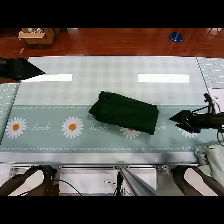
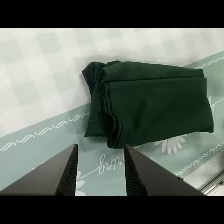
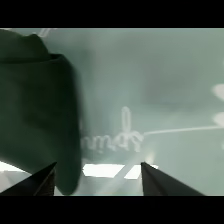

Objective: Fold the shirts.

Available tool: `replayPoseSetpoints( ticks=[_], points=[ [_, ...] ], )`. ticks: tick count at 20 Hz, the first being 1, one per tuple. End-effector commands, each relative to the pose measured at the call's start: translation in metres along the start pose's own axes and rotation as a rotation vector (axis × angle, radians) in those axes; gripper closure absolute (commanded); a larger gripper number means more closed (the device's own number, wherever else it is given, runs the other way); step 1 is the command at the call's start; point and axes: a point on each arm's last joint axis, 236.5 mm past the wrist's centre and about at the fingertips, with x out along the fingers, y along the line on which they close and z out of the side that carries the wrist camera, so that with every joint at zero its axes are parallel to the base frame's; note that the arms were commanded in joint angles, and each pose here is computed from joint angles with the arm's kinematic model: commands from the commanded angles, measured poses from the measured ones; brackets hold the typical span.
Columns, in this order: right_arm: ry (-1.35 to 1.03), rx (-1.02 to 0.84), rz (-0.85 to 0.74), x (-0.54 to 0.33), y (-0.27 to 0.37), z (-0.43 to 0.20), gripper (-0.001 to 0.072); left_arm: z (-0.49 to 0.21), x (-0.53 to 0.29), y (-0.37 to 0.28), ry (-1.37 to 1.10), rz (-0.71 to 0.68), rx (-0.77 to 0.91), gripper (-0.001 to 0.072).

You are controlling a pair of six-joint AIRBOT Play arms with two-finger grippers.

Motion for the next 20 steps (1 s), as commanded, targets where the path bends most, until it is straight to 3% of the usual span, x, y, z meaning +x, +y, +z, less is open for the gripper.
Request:
replayPoseSetpoints(
  ticks=[1,5,10,12,13,15,16,20],
  points=[
    [-0.056,0.088,0.173,0.020,0.018,0.006,0.0104,-0.001,0.000,0.002,0.002,0.007,-0.021,0.0336],
    [-0.021,0.124,0.186,0.031,0.015,0.004,0.0105,-0.001,0.000,0.002,0.003,0.007,-0.034,0.0336],
    [0.060,0.043,0.139,0.085,0.038,-0.014,0.0106,-0.001,0.000,0.002,0.003,0.007,-0.048,0.0336],
    [0.049,0.069,0.158,0.105,0.053,-0.015,0.0145,-0.001,0.000,0.002,0.003,0.007,-0.048,0.0336],
    [0.050,0.088,0.169,0.113,0.060,-0.016,0.0265,-0.001,0.000,0.002,0.003,0.007,-0.048,0.0336],
    [0.038,0.105,0.183,0.120,0.067,-0.015,0.0609,-0.001,0.000,0.002,0.003,0.007,-0.047,0.0336],
    [0.028,0.107,0.210,0.117,0.074,-0.011,0.0682,-0.001,0.000,0.002,0.003,0.007,-0.047,0.0336],
    [-0.010,-0.056,0.399,0.054,0.132,0.011,0.0682,-0.001,0.000,0.002,0.002,0.008,-0.047,0.0336]
  ],
)
